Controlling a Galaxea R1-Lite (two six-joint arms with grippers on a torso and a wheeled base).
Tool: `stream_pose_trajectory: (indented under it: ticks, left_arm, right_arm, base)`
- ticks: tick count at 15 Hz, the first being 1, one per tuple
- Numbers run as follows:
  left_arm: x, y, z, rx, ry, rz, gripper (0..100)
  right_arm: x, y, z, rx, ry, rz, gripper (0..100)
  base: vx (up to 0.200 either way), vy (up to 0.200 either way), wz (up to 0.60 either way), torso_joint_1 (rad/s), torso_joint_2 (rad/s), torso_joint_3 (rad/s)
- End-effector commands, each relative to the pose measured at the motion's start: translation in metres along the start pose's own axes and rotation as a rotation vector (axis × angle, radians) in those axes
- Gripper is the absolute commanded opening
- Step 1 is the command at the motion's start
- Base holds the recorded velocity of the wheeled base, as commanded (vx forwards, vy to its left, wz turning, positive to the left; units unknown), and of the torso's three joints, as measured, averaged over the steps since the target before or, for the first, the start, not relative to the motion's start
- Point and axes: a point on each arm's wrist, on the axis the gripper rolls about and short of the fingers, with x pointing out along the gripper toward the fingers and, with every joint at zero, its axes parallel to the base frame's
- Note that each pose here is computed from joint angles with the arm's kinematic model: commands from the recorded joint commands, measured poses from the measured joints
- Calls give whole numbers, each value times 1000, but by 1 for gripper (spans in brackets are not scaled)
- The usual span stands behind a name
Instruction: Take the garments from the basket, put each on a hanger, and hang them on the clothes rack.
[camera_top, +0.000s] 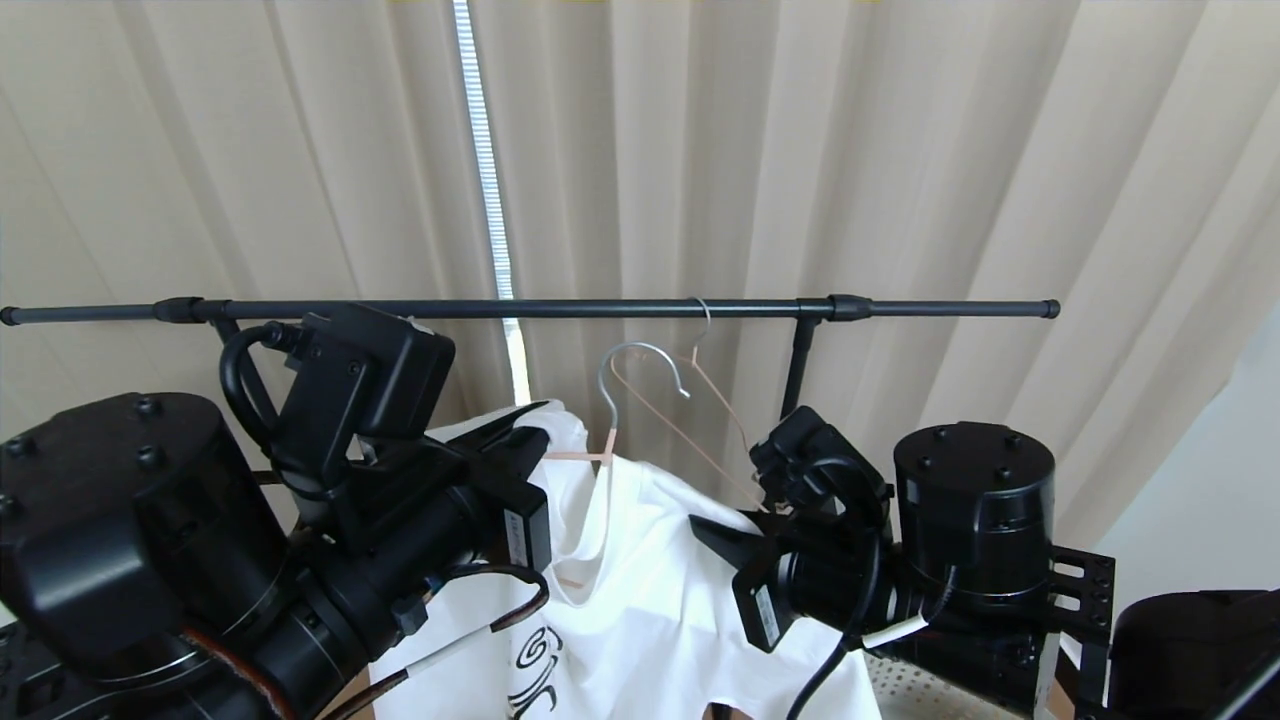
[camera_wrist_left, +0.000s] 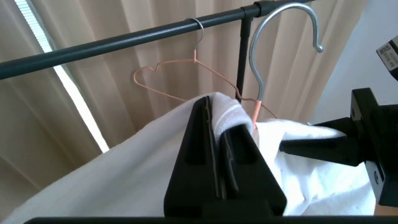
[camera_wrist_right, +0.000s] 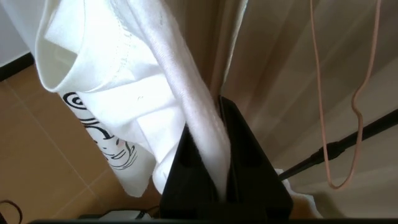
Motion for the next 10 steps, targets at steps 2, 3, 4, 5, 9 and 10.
stream_pose_trajectory:
  ticks: [2, 3, 4, 5, 9, 10]
  left_arm:
    - [6, -2, -1, -2, 5, 0, 0]
    - [10, -4, -1, -2, 5, 0, 0]
    - [13, -6, 0, -6, 3, -5, 0]
    - [14, -11, -3, -7, 14, -22, 0]
    - [14, -12, -3, -10, 13, -28, 0]
    - [12, -11, -5, -8, 19, -26, 0]
  right_arm:
    - [2, 3, 0, 8, -1, 7, 0]
    - [3, 5, 1, 8, -3, 2, 0]
    - [6, 7, 1, 8, -3, -15, 0]
    - [8, 6, 2, 8, -7, -41, 0]
    - [6, 6, 8, 45, -29, -49, 0]
    - [6, 6, 11, 56, -42, -53, 0]
  base:
    - [0, 0, 0, 0, 0, 0]
    - [0, 0, 0, 0, 0, 0]
    - [0, 0, 0, 0, 0, 0]
    - [0, 0, 0, 0, 0, 0]
    - [0, 0, 0, 0, 0, 0]
    - [0, 0, 0, 0, 0, 0]
